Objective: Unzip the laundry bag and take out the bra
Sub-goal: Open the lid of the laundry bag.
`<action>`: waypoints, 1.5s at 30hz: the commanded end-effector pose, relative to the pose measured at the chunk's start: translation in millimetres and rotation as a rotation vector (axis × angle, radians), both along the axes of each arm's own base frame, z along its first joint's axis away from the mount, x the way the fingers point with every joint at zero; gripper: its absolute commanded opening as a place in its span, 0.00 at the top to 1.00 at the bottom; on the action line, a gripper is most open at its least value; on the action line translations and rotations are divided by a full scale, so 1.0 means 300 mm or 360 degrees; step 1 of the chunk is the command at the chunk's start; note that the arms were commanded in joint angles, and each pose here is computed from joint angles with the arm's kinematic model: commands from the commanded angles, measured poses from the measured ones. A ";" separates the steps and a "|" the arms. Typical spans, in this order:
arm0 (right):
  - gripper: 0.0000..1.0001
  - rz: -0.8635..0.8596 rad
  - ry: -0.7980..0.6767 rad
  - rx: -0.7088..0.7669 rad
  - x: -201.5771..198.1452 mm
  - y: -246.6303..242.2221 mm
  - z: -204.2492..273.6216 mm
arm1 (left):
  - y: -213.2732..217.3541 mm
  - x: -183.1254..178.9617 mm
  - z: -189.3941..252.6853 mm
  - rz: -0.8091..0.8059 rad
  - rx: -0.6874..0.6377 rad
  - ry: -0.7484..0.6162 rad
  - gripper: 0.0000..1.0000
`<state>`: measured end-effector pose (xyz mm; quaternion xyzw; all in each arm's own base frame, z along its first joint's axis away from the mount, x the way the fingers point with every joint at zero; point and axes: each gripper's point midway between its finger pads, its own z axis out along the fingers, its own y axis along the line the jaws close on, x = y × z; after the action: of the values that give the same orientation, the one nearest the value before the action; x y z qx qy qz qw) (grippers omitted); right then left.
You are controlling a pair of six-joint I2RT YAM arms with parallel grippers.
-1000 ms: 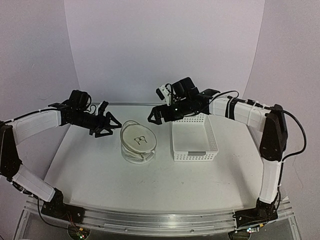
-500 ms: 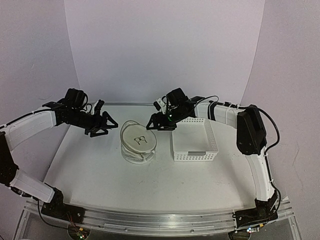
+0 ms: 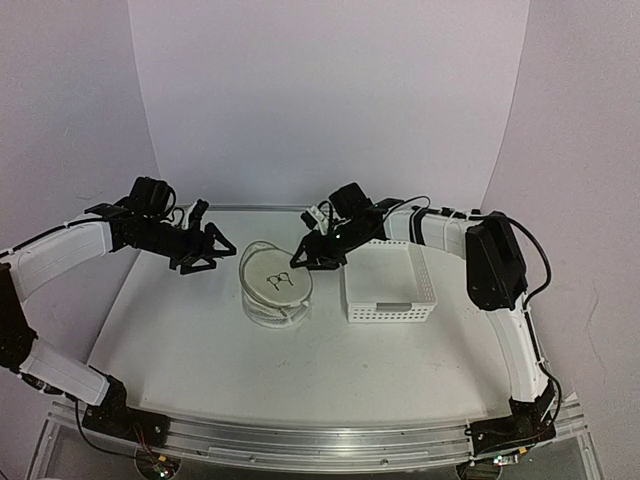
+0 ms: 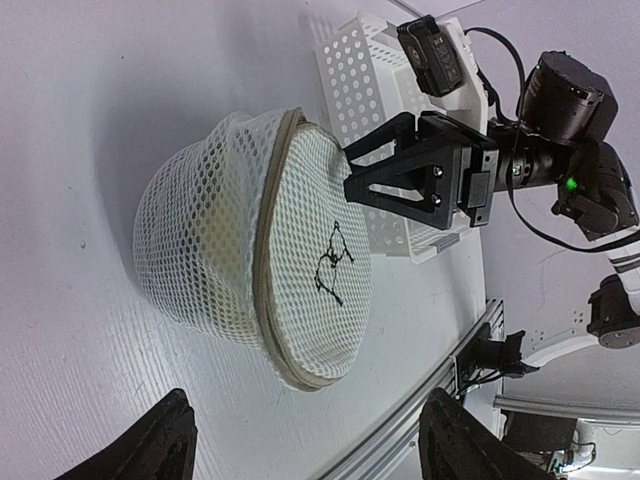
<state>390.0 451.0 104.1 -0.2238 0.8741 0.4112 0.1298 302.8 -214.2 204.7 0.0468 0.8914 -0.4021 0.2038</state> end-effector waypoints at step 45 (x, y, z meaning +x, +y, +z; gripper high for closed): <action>1.00 0.0559 -0.1254 0.0918 -0.327 -0.042 0.560 | -0.056 0.043 0.323 -0.0106 -0.0222 -0.0284 0.22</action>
<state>315.6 440.7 203.1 -0.3730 0.6847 0.5425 0.3128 318.0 -227.2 255.5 0.0677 0.8663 -0.4364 0.2335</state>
